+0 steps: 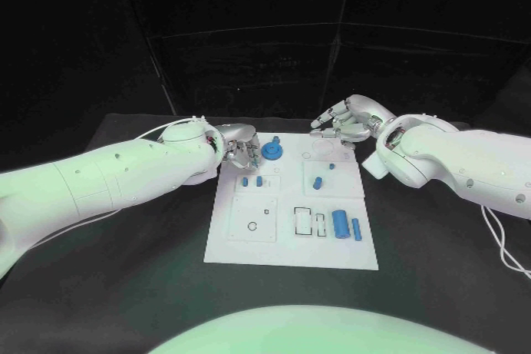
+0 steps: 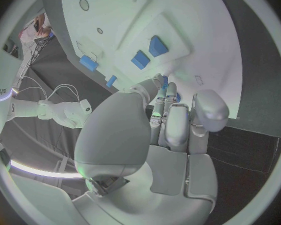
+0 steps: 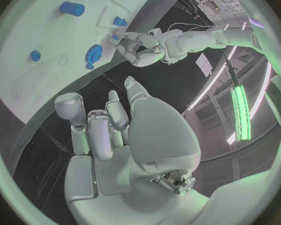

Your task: Assemble the parts on the task board

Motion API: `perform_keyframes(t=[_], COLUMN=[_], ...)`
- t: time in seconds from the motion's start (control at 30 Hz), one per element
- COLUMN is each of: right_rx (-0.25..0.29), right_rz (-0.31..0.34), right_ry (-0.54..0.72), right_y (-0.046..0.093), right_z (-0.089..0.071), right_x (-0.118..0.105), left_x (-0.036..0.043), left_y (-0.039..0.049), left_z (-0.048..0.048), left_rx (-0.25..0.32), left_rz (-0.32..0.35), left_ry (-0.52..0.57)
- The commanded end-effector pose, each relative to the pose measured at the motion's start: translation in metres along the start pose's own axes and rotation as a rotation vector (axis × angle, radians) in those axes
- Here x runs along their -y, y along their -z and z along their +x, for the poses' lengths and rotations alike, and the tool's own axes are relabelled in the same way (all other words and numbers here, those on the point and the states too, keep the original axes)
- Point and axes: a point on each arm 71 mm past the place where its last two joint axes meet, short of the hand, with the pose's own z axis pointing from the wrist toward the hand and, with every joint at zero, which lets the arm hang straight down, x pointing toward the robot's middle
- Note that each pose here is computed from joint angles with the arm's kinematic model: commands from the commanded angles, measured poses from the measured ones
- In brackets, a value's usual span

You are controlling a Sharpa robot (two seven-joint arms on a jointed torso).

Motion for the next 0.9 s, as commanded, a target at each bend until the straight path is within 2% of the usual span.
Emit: perform_keyframes(t=[0.03, 0.9], right_rx=[-0.001, -0.004], right_rz=[-0.011, -0.011], right_ry=[-0.002, -0.003], right_y=[-0.0002, -0.0005], right_z=[-0.0002, 0.0004], right_x=[-0.0018, -0.0022], left_x=[0.0005, 0.0029], left_y=[-0.0007, -0.0042], left_z=[0.0019, 0.0048], left_rx=[-0.027, -0.041], left_rz=[-0.006, -0.015], left_ry=[0.004, 0.003])
